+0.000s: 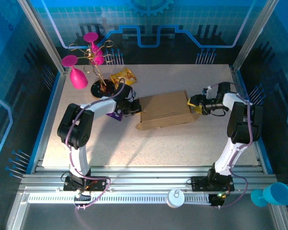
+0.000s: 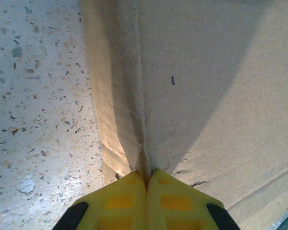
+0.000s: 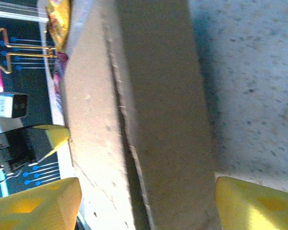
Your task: Fold the paper box
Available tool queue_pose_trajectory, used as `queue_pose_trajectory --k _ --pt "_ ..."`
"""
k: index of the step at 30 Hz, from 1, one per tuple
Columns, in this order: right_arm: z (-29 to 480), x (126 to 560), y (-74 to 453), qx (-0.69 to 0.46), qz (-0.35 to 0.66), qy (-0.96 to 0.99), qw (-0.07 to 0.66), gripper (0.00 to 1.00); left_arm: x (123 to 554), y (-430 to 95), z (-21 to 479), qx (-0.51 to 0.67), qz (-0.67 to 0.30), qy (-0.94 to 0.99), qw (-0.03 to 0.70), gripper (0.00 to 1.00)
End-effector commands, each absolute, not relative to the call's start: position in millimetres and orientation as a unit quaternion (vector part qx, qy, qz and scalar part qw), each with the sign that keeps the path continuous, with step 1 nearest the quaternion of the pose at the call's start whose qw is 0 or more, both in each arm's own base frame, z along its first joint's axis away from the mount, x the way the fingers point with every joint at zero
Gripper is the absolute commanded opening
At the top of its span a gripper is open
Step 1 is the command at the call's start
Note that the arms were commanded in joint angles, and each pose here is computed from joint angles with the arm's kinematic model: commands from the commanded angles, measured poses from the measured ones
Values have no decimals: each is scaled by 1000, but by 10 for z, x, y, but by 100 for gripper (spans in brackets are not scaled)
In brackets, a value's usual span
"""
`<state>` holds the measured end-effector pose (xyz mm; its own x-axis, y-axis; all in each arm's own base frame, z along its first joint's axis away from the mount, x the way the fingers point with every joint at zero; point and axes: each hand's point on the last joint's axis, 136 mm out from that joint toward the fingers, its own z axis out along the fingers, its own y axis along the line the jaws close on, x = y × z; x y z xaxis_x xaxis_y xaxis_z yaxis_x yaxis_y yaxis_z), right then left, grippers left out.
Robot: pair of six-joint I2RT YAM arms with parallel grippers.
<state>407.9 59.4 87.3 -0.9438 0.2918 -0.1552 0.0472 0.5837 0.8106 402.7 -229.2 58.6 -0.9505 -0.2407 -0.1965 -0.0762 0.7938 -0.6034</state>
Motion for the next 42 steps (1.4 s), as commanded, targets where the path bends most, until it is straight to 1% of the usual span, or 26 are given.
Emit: queue_pose_trajectory --k 1,8,13,16,18,20,22,25,27,33,35,38,42 --pt "1021 4145 766 54 482 862 145 75 3745 -2064 302 -88 -268 955 87 0" --pt "805 4095 878 50 470 876 101 77 3743 -2008 268 -91 -264 956 88 0" --pt "845 4070 933 43 488 866 101 78 3720 -1963 221 -91 -262 957 87 0" --pt "847 4029 1045 33 504 859 85 78 3727 -1948 197 -94 -263 956 86 0" --pt "768 3976 1053 27 478 875 71 80 3743 -1941 194 -95 -262 956 87 0" --pt "742 3931 988 30 452 888 75 80 3752 -1929 190 -97 -260 957 87 0" --pt "749 3905 828 50 422 900 94 80 3755 -1908 176 -98 -257 958 85 0" --pt "924 3911 646 77 430 889 138 81 3751 -1888 164 -97 -255 958 85 0" --pt "1009 3913 624 82 450 877 148 82 3753 -1885 164 -95 -256 958 86 0" --pt "938 3893 971 53 504 858 86 82 3761 -1874 132 -95 -257 958 83 0" --pt "821 3854 1039 44 488 869 64 82 3766 -1866 125 -95 -256 958 82 0" --pt "717 3835 995 50 462 883 66 82 3767 -1844 130 -95 -254 959 84 0" --pt "809 3856 946 52 464 880 91 82 3750 -1815 106 -95 -251 960 82 0"
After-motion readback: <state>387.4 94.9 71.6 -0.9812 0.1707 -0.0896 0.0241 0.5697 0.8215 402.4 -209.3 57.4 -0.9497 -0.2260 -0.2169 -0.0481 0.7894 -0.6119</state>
